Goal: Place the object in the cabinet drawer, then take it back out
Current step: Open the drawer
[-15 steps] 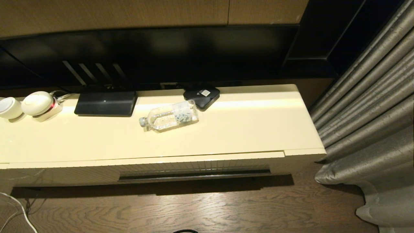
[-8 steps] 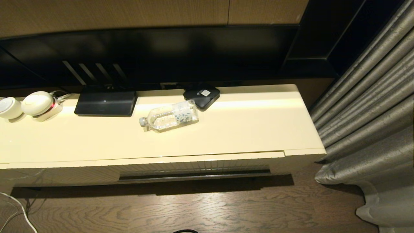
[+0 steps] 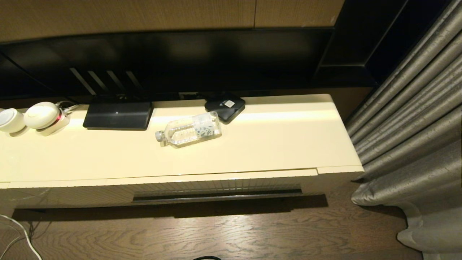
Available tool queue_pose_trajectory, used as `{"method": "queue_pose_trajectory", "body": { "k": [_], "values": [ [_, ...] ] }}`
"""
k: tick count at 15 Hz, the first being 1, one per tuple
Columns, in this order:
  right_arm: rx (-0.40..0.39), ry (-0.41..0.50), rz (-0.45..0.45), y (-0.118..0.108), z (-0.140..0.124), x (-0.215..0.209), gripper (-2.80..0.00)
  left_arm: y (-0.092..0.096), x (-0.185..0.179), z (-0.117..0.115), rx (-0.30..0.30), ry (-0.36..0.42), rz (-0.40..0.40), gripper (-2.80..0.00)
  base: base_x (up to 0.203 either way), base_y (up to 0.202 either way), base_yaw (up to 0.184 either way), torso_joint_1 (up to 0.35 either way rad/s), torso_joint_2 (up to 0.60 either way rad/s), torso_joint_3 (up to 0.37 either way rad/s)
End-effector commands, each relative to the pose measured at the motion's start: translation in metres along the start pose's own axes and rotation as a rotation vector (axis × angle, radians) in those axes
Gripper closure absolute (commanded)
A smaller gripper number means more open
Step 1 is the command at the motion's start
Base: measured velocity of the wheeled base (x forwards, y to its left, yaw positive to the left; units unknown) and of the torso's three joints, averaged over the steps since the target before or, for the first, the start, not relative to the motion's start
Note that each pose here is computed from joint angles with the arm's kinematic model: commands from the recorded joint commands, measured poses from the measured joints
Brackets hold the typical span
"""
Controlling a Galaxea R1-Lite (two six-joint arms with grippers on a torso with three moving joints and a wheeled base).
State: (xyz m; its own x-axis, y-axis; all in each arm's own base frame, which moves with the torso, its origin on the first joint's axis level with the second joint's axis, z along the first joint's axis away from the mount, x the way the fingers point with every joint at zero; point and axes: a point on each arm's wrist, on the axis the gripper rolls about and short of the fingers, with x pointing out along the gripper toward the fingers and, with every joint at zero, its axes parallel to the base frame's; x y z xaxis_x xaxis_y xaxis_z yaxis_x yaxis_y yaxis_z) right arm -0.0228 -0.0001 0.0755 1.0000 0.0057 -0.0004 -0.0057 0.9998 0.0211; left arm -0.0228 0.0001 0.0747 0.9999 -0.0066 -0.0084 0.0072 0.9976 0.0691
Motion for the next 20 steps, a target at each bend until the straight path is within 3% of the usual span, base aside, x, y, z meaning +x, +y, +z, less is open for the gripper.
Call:
{"method": "queue_pose_trajectory", "body": {
  "k": [1, 5, 8, 9, 13, 15, 17, 20],
  "values": [
    [0.000, 0.002, 0.001, 0.000, 0.000, 0.000, 0.00, 0.000, 0.000, 0.000, -0.003, -0.001, -0.005, 0.00, 0.000, 0.000, 0.000, 0.000, 0.00, 0.000],
    [0.000, 0.001, 0.002, 0.000, 0.000, 0.000, 0.00, 0.001, -0.004, 0.012, 0.009, -0.045, 0.004, 0.00, 0.000, 0.000, 0.000, 0.000, 0.00, 0.000],
    [0.000, 0.003, 0.002, 0.000, 0.000, 0.000, 0.00, 0.003, -0.020, 0.059, 0.049, -0.149, -0.029, 0.00, 0.000, 0.000, 0.000, 0.000, 0.00, 0.000],
    [0.000, 0.001, 0.000, 0.000, 0.000, 0.000, 0.00, 0.004, -0.020, 0.073, 0.059, -0.149, -0.041, 0.00, 0.000, 0.000, 0.000, 0.000, 0.00, 0.000],
    [0.000, 0.001, 0.002, 0.000, 0.000, 0.000, 0.00, 0.010, 0.016, 0.169, 0.083, -0.091, -0.078, 0.00, 0.000, 0.000, 0.000, 0.000, 0.00, 0.000],
    [0.000, 0.001, 0.001, 0.000, 0.000, 0.000, 0.00, 0.012, 0.043, 0.205, 0.163, -0.060, -0.101, 0.00, 0.000, 0.000, 0.000, 0.000, 0.00, 0.000],
    [0.000, 0.002, 0.001, 0.000, 0.000, 0.000, 0.00, 0.009, 0.072, 0.212, 0.312, 0.013, -0.181, 0.00, 0.000, 0.000, 0.000, 0.000, 0.00, 0.000],
    [0.000, 0.003, 0.002, 0.000, 0.000, 0.000, 0.00, 0.000, 0.103, 0.194, 0.411, 0.201, -0.357, 0.00, 0.000, 0.000, 0.000, 0.000, 0.00, 0.000]
  ]
}}
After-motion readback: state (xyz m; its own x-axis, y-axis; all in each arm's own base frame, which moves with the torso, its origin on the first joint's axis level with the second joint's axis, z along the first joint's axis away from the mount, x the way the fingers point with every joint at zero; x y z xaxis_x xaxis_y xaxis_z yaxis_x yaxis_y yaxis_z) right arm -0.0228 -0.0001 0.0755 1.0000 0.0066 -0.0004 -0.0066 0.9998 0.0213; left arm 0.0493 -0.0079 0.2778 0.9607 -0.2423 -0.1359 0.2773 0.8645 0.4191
